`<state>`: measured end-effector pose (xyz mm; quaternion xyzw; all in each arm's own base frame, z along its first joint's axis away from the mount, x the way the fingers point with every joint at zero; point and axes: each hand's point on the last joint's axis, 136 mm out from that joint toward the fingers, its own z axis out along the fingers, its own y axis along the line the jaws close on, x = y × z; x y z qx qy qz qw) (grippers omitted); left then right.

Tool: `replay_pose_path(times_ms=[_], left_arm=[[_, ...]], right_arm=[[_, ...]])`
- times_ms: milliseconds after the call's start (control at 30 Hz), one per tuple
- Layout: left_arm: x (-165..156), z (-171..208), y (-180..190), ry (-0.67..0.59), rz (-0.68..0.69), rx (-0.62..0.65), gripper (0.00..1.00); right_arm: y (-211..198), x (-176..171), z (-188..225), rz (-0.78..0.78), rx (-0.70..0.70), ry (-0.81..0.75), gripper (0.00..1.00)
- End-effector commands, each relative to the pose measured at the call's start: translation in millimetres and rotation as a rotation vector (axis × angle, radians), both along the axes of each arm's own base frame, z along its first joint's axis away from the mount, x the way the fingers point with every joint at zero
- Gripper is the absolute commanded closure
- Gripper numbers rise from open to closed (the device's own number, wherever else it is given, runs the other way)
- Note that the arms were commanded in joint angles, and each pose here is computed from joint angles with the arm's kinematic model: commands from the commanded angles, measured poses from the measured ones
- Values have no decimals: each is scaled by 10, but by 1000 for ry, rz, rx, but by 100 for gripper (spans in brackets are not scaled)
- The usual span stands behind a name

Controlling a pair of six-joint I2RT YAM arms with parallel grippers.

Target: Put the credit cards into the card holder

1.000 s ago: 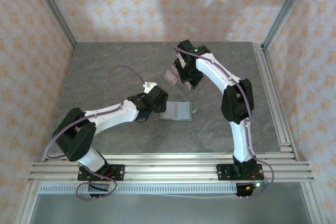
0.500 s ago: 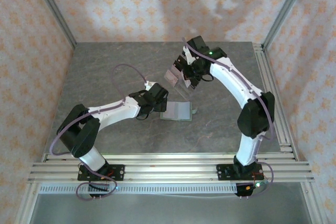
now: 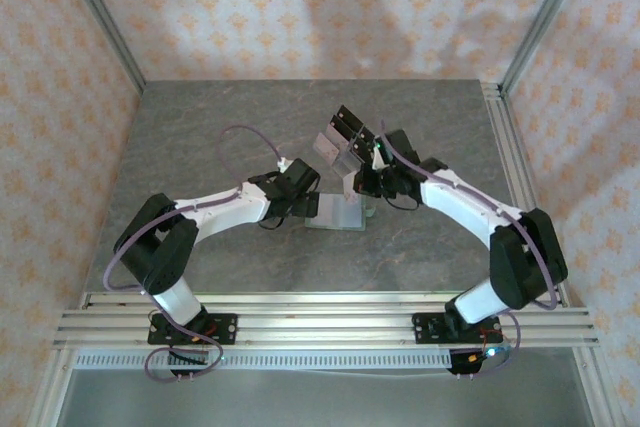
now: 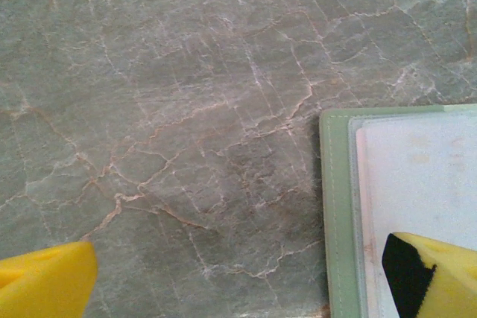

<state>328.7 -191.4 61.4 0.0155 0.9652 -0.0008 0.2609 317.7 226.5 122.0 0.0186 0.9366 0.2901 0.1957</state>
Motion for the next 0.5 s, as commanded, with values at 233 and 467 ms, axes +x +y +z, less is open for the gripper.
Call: replay_pose_path(times_ms=[233,467], left_arm=[[-33,-150,-87,56,-64,-8,0],[-71,-274,-31,87,-54,27,1]], right_arm=[[168,27,-8,-123,270,-70,100],[196,-18,-124,-117,322,-88,100]])
